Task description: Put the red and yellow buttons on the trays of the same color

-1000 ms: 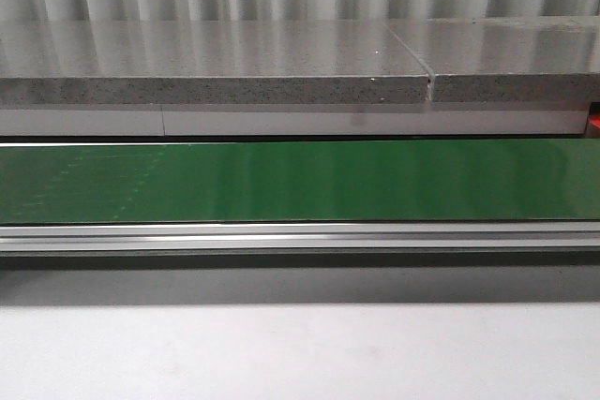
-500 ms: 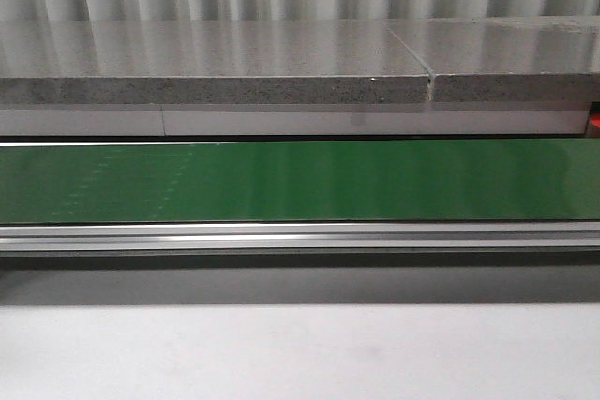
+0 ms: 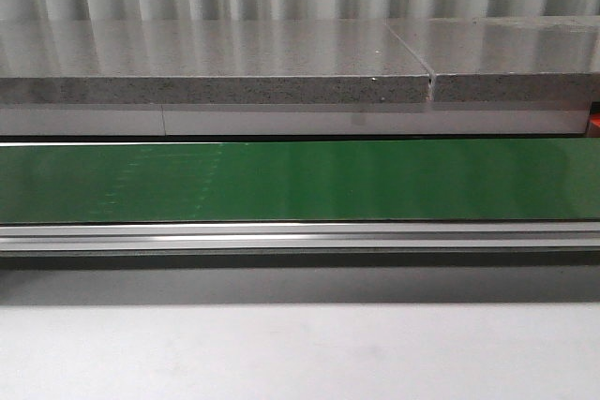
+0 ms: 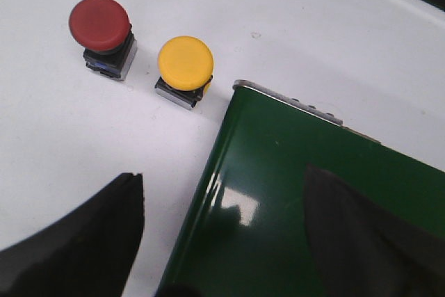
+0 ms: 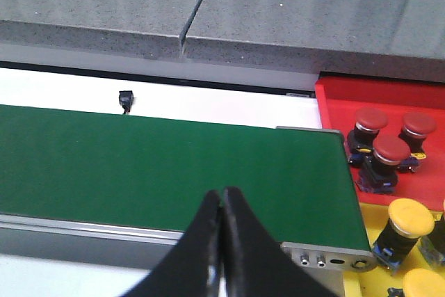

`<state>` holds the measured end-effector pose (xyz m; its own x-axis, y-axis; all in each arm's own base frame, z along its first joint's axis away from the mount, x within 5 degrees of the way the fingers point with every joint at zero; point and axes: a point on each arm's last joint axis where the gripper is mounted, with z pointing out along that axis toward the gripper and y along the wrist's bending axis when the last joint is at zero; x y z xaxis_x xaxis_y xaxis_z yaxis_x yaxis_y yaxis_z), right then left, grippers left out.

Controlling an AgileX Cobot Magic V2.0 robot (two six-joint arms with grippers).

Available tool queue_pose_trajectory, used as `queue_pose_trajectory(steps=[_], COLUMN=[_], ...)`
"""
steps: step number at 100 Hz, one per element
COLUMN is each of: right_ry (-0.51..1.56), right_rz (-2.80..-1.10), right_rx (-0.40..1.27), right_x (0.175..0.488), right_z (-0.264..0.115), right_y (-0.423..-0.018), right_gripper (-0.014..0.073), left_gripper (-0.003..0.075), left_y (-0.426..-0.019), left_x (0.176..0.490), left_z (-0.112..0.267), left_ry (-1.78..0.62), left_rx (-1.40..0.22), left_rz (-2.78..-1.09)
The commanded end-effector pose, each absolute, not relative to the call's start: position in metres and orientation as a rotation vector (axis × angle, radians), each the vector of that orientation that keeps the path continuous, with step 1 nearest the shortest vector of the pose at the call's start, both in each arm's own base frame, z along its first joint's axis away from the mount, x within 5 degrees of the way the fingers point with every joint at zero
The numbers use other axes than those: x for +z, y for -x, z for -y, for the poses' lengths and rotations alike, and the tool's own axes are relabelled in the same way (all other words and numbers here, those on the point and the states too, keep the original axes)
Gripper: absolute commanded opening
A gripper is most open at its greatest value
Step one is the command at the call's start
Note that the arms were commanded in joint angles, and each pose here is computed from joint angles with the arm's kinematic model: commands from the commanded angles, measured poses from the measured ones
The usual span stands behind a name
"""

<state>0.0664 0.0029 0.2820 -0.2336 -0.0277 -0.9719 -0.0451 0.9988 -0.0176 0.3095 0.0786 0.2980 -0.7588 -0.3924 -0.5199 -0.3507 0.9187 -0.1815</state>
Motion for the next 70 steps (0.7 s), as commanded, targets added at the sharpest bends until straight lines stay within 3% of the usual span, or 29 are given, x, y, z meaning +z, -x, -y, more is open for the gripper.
queue_pose_trajectory(steps=[1,28,70], right_ry=[0.058,0.058,0.058], right_rz=[-1.707,-1.707,-1.707], right_rx=[0.008,0.008,0.008], right_x=[0.298,0.298,0.298], right_z=[-0.003,-0.003,-0.003], right_y=[-0.068,-0.068,-0.068], right_gripper=[-0.0066,-0.0066,-0.0066], left_gripper=[0.0478,0.0471,0.0471], left_y=[-0.322,-0.362,-0.395], left_x=[0.310,0.283,0.266], left_z=[-0.084,-0.102,-0.120], left_ry=[0.581,0.805,1.214], left_rx=[-0.136,-0.230,-0.261], left_rz=[-2.451,-2.536,-2.500])
